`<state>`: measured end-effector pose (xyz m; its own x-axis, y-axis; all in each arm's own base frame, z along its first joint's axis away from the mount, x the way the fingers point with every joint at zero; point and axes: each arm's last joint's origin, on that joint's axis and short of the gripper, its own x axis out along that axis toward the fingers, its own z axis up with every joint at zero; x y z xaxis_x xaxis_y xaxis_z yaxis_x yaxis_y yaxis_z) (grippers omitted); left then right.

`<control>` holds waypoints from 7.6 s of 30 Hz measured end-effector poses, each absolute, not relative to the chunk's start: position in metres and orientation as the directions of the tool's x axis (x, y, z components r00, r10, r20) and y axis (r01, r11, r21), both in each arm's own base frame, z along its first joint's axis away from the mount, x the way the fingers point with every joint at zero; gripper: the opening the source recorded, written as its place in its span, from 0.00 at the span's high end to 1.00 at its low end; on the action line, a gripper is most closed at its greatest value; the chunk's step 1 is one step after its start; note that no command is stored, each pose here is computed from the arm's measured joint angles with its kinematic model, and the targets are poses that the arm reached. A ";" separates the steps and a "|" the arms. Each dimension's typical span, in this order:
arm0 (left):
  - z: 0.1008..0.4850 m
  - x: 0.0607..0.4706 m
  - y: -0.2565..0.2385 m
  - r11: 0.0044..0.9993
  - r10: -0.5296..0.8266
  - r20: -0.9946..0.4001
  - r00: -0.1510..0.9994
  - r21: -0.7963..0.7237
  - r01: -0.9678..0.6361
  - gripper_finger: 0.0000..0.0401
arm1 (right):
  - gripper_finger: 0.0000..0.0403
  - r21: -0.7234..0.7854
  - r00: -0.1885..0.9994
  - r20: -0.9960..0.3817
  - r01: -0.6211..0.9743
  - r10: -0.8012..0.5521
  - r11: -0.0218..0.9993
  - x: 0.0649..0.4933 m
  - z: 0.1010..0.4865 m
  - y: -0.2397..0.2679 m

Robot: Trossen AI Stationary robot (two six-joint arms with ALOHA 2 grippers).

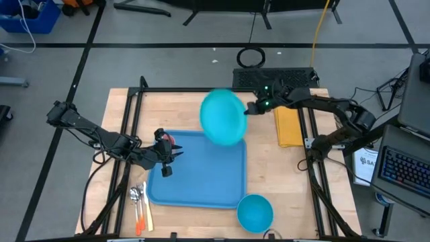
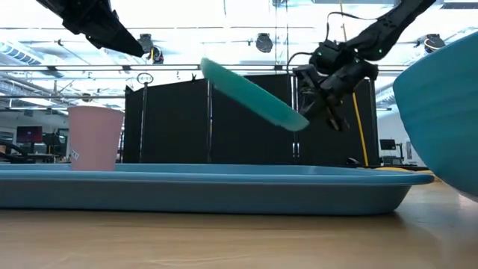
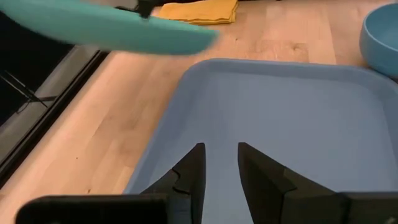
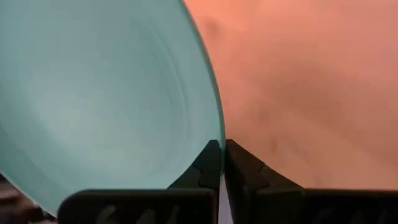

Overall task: Set up tray
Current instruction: Put the light blue plate in the bottom center of the blue serving tray, then put the blue bowl on the light blue plate on the blue serving tray

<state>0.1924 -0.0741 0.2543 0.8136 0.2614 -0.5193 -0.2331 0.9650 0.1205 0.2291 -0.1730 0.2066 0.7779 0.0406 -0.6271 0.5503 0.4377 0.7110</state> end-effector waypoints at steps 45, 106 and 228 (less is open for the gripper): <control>0.254 0.192 -0.074 0.967 0.253 -0.528 0.811 0.121 -0.223 0.76 | 1.00 0.489 0.331 -0.872 0.611 0.360 0.623 0.381 0.183 -0.077; 0.254 0.192 -0.074 0.965 0.260 -0.520 0.813 0.127 -0.228 0.76 | 0.96 0.573 0.426 -0.817 0.513 0.390 0.640 0.405 0.178 -0.059; 0.255 0.193 -0.074 0.965 0.259 -0.516 0.816 0.101 -0.242 0.76 | 0.98 0.433 0.361 -0.870 0.230 0.337 0.872 0.254 0.183 0.136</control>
<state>0.1927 -0.0742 0.2548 0.8165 0.2593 -0.5159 -0.2424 0.9649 0.1014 0.2539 0.1357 0.1833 0.3606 0.3370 -0.8697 0.2299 0.8716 0.4330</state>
